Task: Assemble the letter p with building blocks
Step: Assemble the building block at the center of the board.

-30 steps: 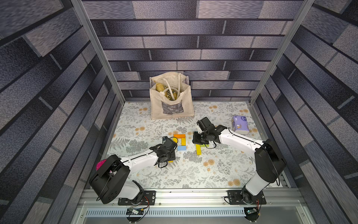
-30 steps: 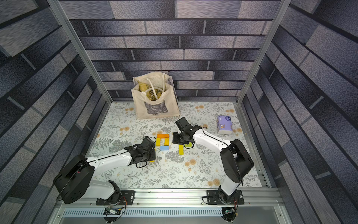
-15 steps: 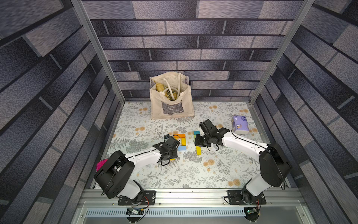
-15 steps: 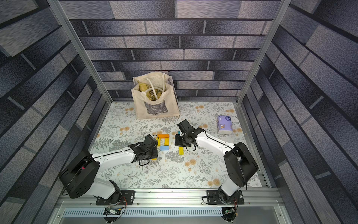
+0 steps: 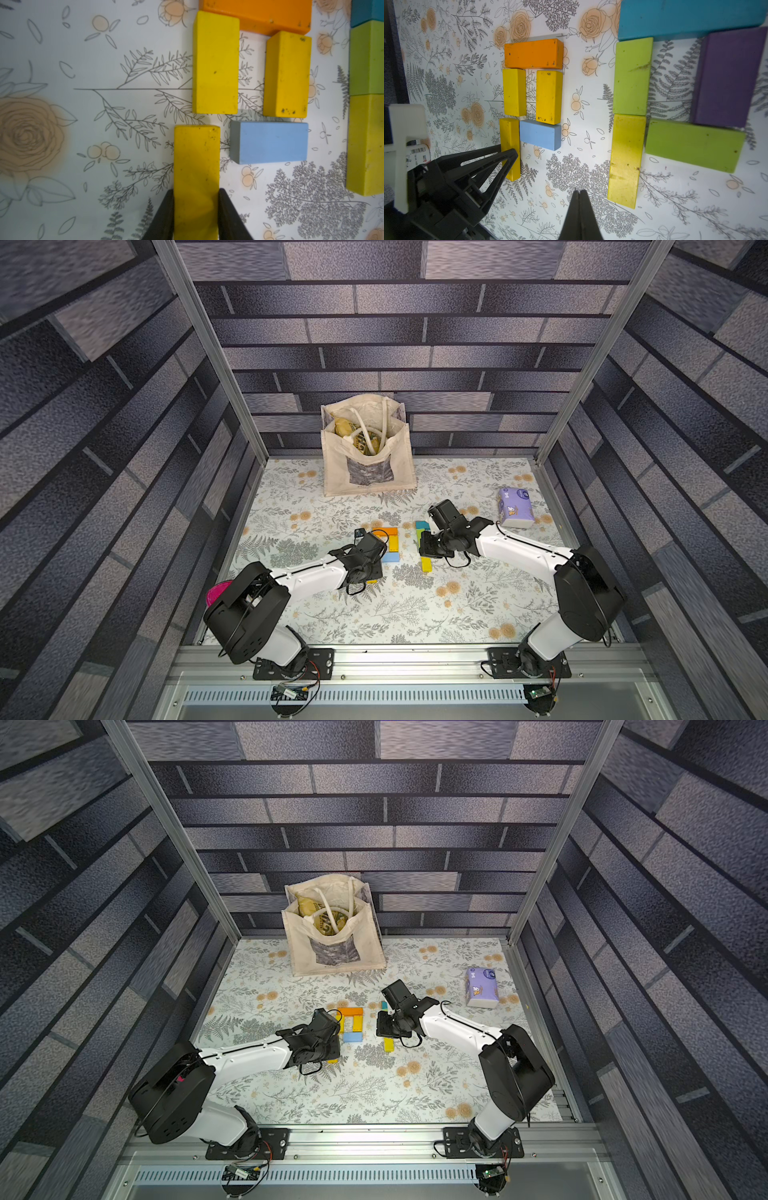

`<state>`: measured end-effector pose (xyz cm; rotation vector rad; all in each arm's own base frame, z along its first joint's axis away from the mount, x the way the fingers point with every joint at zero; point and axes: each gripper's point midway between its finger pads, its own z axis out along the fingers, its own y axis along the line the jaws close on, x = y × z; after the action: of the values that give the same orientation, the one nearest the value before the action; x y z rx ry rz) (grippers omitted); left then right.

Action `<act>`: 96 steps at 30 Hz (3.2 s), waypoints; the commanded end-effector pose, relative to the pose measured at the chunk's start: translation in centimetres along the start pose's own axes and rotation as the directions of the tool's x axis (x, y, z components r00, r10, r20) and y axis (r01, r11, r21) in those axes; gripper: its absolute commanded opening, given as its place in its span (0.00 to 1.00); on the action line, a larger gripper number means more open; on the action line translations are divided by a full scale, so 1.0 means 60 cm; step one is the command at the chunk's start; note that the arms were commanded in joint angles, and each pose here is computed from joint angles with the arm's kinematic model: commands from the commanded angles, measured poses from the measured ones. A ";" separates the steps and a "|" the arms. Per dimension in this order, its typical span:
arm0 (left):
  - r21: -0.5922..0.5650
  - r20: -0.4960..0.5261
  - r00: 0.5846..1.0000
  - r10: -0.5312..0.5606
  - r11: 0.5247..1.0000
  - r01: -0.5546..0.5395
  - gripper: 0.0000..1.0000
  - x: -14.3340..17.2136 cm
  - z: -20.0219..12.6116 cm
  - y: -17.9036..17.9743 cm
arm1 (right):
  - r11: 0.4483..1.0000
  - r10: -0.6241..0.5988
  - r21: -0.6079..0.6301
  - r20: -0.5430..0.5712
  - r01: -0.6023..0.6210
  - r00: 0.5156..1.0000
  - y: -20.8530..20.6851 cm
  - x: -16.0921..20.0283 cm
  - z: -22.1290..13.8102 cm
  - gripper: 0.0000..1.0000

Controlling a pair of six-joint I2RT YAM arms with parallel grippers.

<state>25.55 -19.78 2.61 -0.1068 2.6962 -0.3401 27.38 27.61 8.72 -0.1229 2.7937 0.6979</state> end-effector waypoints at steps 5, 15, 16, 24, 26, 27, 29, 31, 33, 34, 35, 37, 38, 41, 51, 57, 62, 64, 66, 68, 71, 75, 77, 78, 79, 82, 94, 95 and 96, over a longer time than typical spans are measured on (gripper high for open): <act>0.017 -0.009 1.000 -0.009 1.000 0.009 0.33 -0.002 0.004 -0.014 | 1.000 0.001 0.003 0.018 -0.001 1.000 -0.005 -0.002 -0.006 0.05; 0.023 -0.015 1.000 -0.012 1.000 0.012 0.36 0.000 0.005 -0.017 | 1.000 0.005 0.004 0.012 -0.005 1.000 -0.005 -0.002 -0.002 0.05; 0.025 -0.016 1.000 -0.012 1.000 0.012 0.36 0.001 0.005 -0.018 | 1.000 0.004 0.004 0.012 -0.004 1.000 -0.005 -0.003 -0.001 0.05; 0.030 -0.018 1.000 -0.012 0.999 0.013 0.38 -0.001 0.005 -0.022 | 1.000 0.006 0.005 0.007 -0.007 1.000 -0.007 -0.001 0.002 0.05; 0.029 -0.021 1.000 -0.011 1.000 0.011 0.38 0.001 0.005 -0.022 | 1.000 0.005 0.005 0.005 -0.006 1.000 -0.006 0.000 0.003 0.04; 0.026 -0.022 1.000 -0.013 1.000 0.013 0.38 0.003 0.005 -0.021 | 1.000 0.005 0.006 0.004 -0.005 1.000 -0.007 0.001 0.003 0.04; 0.024 -0.020 1.000 -0.015 1.000 0.015 0.40 0.002 0.005 -0.020 | 1.000 0.004 0.004 0.006 -0.004 1.000 -0.007 0.001 0.003 0.04; 0.026 -0.018 1.000 -0.015 1.000 0.015 0.42 0.001 0.005 -0.021 | 1.000 0.006 0.007 0.003 -0.006 1.000 -0.009 0.002 0.004 0.04; 0.028 -0.019 1.000 -0.014 1.000 0.014 0.42 0.000 0.005 -0.022 | 1.000 0.006 0.005 0.004 -0.006 1.000 -0.008 0.002 0.004 0.04; 0.026 -0.021 1.000 -0.013 1.000 0.014 0.42 0.001 0.005 -0.022 | 1.000 0.006 0.005 0.005 -0.006 1.000 -0.007 0.001 0.003 0.04; 0.022 -0.022 1.000 -0.016 1.000 0.017 0.44 0.002 0.006 -0.020 | 1.000 0.006 0.005 0.004 -0.006 1.000 -0.007 0.001 0.004 0.04; 0.019 -0.021 1.000 -0.016 1.000 0.016 0.49 0.001 0.004 -0.019 | 1.000 0.006 0.005 0.004 -0.006 1.000 -0.008 0.001 0.004 0.04; 0.024 -0.018 1.000 -0.018 1.000 0.018 0.50 -0.001 0.003 -0.021 | 1.000 0.006 0.005 0.004 -0.006 1.000 -0.008 0.001 0.004 0.04; 0.034 0.008 1.000 -0.021 0.999 0.020 0.55 -0.010 -0.007 -0.024 | 1.000 0.005 0.002 0.002 -0.005 1.000 -0.007 0.002 0.004 0.04; 0.010 0.114 0.992 -0.053 0.999 0.053 0.58 -0.049 -0.052 0.016 | 0.997 0.037 -0.069 -0.034 -0.039 0.999 0.009 0.015 0.015 0.04; -0.026 0.082 0.994 -0.066 0.997 0.068 0.47 -0.039 -0.028 0.047 | 0.993 0.069 -0.090 -0.083 -0.076 0.994 0.016 0.032 0.043 0.02; -0.006 0.050 0.997 -0.063 0.998 0.064 0.38 -0.034 -0.002 0.037 | 0.993 0.079 -0.082 -0.083 -0.086 0.993 0.020 0.025 0.049 0.02; -0.007 0.042 0.997 -0.061 0.998 0.061 0.35 -0.033 0.006 0.035 | 0.994 0.077 -0.076 -0.080 -0.083 0.994 0.022 0.020 0.048 0.02; -0.007 0.043 0.997 -0.061 0.998 0.061 0.34 -0.035 0.009 0.033 | 0.994 0.076 -0.067 -0.081 -0.082 0.994 0.022 0.019 0.049 0.02; -0.011 0.043 0.997 -0.060 0.998 0.060 0.33 -0.034 0.011 0.035 | 0.995 0.076 -0.060 -0.083 -0.081 0.994 0.021 0.017 0.049 0.02; -0.016 0.045 0.997 -0.059 0.998 0.060 0.31 -0.034 0.012 0.038 | 0.995 0.079 -0.047 -0.090 -0.083 0.993 0.016 0.020 0.053 0.02; -0.016 0.040 0.997 -0.059 0.998 0.060 0.31 -0.031 0.012 0.039 | 0.995 0.081 -0.041 -0.098 -0.086 0.992 0.013 0.023 0.057 0.01; -0.020 0.042 0.997 -0.062 0.998 0.062 0.31 -0.030 0.009 0.041 | 0.995 0.082 -0.041 -0.101 -0.087 0.992 0.013 0.024 0.058 0.01; -0.025 0.045 0.997 -0.061 0.998 0.062 0.31 -0.030 0.005 0.044 | 0.995 0.082 -0.045 -0.100 -0.087 0.992 0.015 0.023 0.057 0.01; -0.030 0.049 0.997 -0.062 0.997 0.064 0.32 -0.029 0.002 0.047 | 0.995 0.080 -0.048 -0.101 -0.085 0.992 0.016 0.024 0.057 0.01; -0.047 0.053 0.997 -0.060 0.997 0.062 0.32 -0.026 -0.008 0.056 | 0.995 0.067 -0.060 -0.107 -0.074 0.992 0.025 0.029 0.054 0.01; 0.040 0.007 1.000 -0.015 0.999 0.015 0.05 0.036 -0.043 0.017 | 0.997 0.061 -0.048 -0.105 -0.066 0.993 0.023 0.036 0.055 0.01; 0.040 0.002 1.000 -0.009 0.999 0.009 0.03 0.042 -0.042 0.013 | 0.997 0.060 -0.044 -0.103 -0.065 0.993 0.021 0.036 0.055 0.01; 0.039 0.000 1.000 -0.006 0.999 0.006 0.03 0.047 -0.041 0.011 | 0.997 0.061 -0.042 -0.101 -0.065 0.993 0.020 0.036 0.055 0.01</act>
<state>23.27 -19.08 4.15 -0.0971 2.6516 -0.4102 26.14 30.53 5.92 -0.0908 2.8739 0.8243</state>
